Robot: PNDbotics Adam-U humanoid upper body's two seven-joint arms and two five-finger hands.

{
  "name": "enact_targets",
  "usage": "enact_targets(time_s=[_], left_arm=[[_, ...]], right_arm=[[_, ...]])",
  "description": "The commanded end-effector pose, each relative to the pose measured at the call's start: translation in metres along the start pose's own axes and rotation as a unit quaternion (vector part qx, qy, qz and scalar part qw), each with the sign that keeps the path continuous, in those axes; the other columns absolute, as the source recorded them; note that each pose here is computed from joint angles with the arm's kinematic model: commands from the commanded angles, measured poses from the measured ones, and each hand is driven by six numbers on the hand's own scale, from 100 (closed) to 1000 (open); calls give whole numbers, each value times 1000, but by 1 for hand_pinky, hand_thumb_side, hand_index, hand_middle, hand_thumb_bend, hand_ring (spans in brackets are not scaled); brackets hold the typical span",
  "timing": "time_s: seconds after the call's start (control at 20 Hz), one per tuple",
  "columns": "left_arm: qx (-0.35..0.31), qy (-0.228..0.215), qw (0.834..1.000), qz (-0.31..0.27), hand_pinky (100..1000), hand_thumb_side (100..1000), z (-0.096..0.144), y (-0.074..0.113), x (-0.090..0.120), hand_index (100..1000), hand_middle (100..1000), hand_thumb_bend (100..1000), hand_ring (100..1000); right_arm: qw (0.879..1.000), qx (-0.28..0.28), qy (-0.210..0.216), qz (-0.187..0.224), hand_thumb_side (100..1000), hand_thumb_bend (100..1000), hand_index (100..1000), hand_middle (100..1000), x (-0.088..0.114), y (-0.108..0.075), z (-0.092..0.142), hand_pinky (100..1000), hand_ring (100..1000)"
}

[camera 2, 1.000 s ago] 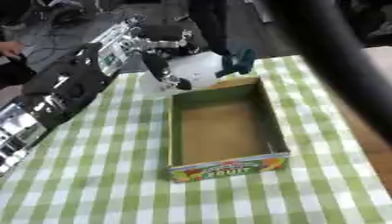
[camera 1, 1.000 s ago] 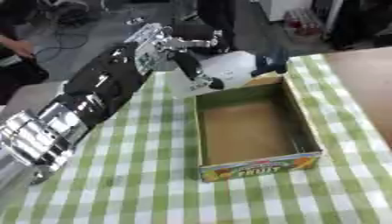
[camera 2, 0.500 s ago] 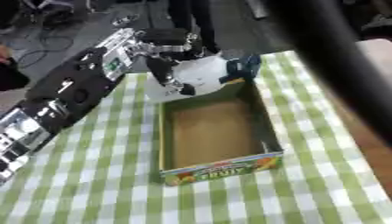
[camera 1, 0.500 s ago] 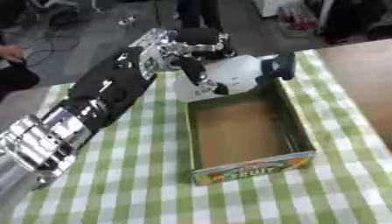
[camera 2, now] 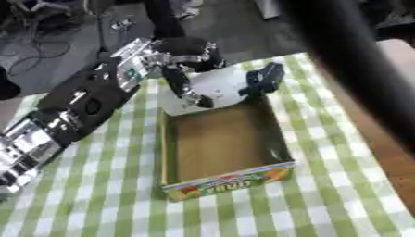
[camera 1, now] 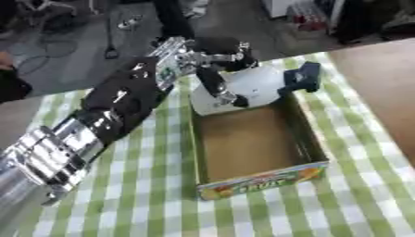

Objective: Pick up objects on the table and place them in the box.

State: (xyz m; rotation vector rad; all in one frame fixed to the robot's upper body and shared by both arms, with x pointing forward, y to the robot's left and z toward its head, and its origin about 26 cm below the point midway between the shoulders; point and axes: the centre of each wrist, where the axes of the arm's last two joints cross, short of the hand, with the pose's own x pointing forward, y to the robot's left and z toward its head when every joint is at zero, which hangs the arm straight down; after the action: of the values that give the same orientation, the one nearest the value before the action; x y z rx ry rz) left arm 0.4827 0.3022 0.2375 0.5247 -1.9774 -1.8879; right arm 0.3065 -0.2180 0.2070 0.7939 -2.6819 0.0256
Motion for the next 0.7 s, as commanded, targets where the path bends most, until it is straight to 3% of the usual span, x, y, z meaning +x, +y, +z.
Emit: enact_targets(time_s=[0.05,0.35,0.45,0.5,0.55,0.6,0.65,0.7], left_arm=[[-37,-36,999,1,100,840,4,7,-5,350,155,122,100],[-54,-25,997,45,100,842,16,-6,-12,372,166,119,100],[-46,-26,997,57,100,879,20,-8,-13,453,249,115,100],[-40,-26,997,62,100,856,22,-8,-13,503,320,198,128],[-37,-27,997,66,100,862,24,-8,-13,494,307,180,107],[-34,-28,997,68,100,861,25,-8,-13,590,449,328,334],[-33,-29,997,70,149,869,27,-7,-13,624,490,370,403],[-33,-30,996,72,272,893,28,-8,-13,683,581,429,532]], right_arm=[[1000,10,-15,-4,1000,296,763,699,4,4,-8,532,681],[1000,9,-13,-2,1000,293,763,699,4,3,-8,532,681],[1000,9,-12,-1,1000,298,763,699,4,2,-7,532,681],[1000,8,-11,0,1000,293,763,699,4,2,-7,532,681],[1000,8,-11,1,1000,293,763,699,5,2,-6,532,681],[1000,7,-10,2,1000,293,763,699,5,2,-6,532,681],[1000,7,-10,2,1000,292,763,699,5,1,-6,532,681],[1000,7,-10,2,1000,292,763,699,5,1,-6,532,681]])
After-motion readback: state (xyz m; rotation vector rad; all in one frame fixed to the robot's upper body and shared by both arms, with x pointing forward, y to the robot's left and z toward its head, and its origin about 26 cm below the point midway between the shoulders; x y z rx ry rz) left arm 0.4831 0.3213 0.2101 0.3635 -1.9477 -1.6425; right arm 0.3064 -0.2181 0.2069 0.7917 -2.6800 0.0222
